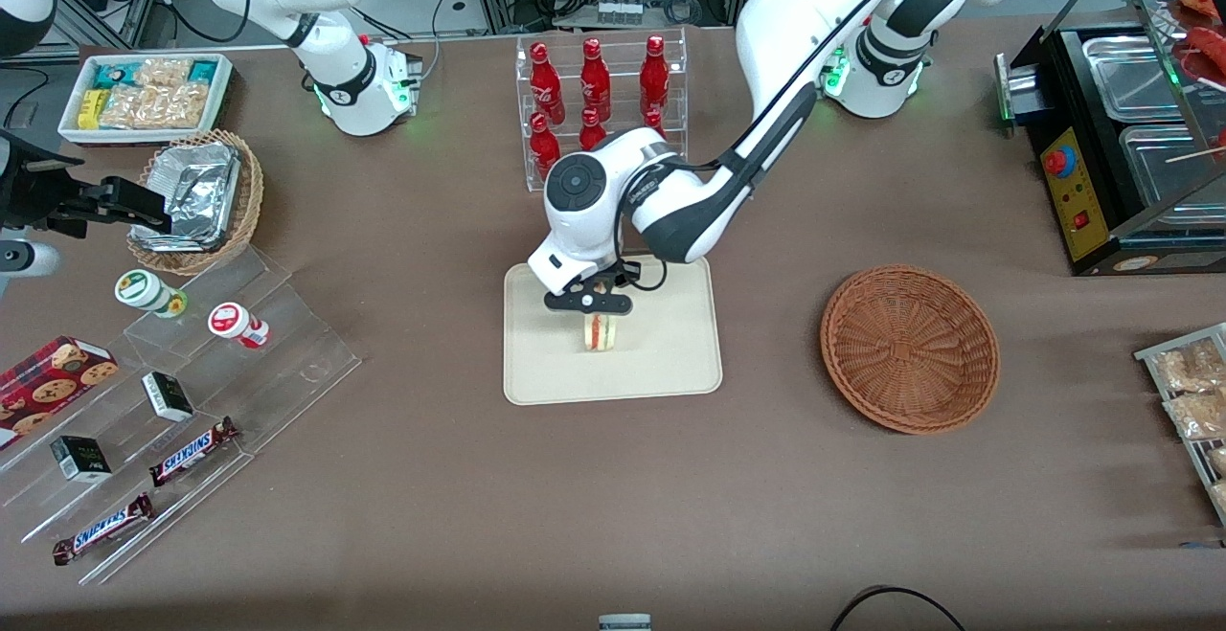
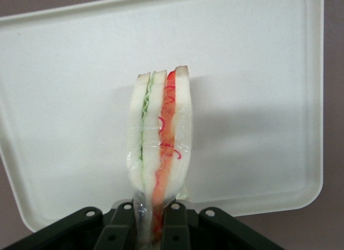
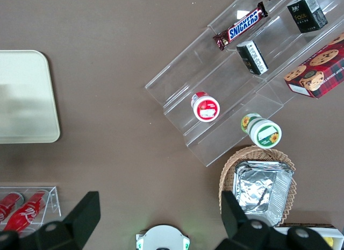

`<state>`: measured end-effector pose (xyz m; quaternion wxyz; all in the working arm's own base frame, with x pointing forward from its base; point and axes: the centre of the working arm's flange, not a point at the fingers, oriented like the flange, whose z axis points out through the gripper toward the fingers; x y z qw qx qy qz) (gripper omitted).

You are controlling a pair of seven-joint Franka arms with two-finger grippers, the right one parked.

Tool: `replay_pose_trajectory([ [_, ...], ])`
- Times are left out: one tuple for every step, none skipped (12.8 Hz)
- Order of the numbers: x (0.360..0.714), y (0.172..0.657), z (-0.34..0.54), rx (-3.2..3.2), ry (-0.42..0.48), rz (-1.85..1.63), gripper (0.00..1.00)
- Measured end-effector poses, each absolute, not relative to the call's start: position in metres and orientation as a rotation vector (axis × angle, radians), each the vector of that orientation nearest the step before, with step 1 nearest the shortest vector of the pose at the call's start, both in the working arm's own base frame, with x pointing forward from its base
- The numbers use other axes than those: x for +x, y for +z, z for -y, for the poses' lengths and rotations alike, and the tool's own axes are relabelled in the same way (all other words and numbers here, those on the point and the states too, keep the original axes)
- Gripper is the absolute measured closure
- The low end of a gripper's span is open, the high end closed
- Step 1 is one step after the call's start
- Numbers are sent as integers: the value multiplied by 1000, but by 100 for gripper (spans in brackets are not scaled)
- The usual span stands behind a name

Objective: Place sandwich from basket to tray
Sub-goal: 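Carry the held sandwich over to the cream tray, then lower the sandwich onto the tray and open the left gripper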

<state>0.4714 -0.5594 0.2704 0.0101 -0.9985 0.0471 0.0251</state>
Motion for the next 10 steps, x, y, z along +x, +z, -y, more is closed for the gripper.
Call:
replay_pose_trajectory([
  [468, 265, 562, -3111, 88, -157, 85],
  [466, 261, 563, -3108, 94, -162, 85],
  [465, 258, 563, -3105, 99, -162, 85],
  [466, 255, 563, -3103, 102, -153, 85],
  [467, 253, 562, -3100, 103, -132, 85],
  [468, 251, 560, -3096, 104, -114, 85],
  [469, 249, 558, -3092, 105, -102, 85],
  [472, 246, 556, -3087, 104, -90, 85],
  [476, 242, 551, -3079, 100, -74, 85],
  [481, 239, 547, -3071, 96, -60, 85],
])
